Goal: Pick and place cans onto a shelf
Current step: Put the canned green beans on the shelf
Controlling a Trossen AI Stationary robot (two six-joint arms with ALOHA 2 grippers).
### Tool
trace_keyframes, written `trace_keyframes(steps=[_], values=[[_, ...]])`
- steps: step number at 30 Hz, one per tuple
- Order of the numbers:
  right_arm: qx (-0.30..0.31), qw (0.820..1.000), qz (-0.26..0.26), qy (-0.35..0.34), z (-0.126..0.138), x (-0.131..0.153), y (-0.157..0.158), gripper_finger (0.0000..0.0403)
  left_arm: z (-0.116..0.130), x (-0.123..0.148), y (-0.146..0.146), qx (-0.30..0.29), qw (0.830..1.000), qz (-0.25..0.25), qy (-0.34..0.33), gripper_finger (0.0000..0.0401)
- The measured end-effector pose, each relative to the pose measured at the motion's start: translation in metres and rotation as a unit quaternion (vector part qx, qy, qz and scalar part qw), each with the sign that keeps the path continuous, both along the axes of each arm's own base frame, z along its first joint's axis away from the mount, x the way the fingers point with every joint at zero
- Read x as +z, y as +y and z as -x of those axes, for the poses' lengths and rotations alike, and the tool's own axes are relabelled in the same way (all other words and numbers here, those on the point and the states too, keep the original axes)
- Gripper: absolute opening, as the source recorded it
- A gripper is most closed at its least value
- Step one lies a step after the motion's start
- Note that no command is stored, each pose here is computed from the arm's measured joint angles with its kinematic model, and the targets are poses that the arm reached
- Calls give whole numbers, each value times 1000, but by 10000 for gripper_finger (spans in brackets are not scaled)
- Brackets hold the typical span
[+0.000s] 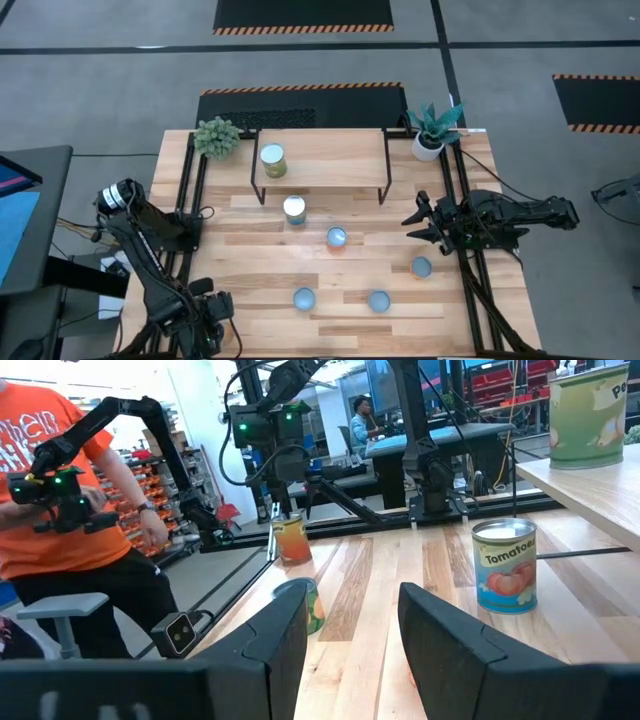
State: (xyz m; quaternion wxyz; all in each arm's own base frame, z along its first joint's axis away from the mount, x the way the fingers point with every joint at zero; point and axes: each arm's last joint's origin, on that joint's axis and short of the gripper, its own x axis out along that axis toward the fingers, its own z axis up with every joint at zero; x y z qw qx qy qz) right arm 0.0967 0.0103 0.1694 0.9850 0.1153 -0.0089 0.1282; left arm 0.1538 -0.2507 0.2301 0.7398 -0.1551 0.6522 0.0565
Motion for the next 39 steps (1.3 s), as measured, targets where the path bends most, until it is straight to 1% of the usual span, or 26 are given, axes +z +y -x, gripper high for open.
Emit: trace_keyframes(steps=[3,5,8,11,19,20,32,36,39], values=[[0,1000,0,0,0,0,0,182,0,0,0,-14,1000,-3,-1,164],[0,1000,0,0,0,0,0,182,-1,0,1,-13,1000,-5,-2,163],[0,1000,0,0,0,0,0,182,-2,0,2,-11,1000,-5,-2,148],[0,1000,0,0,0,0,0,182,-2,0,2,-11,1000,-5,-3,117],[0,1000,0,0,0,0,0,182,-2,0,1,-12,1000,1,-4,16],[0,1000,0,0,0,0,0,182,-2,0,0,-12,1000,1,-4,8],[0,1000,0,0,0,0,0,182,-2,0,1,-12,1000,-6,-11,0],[0,1000,0,0,0,0,0,182,-3,4,4,-9,999,-29,-10,0],[0,1000,0,0,0,0,0,182,-5,13,7,-5,999,-47,-7,0]])
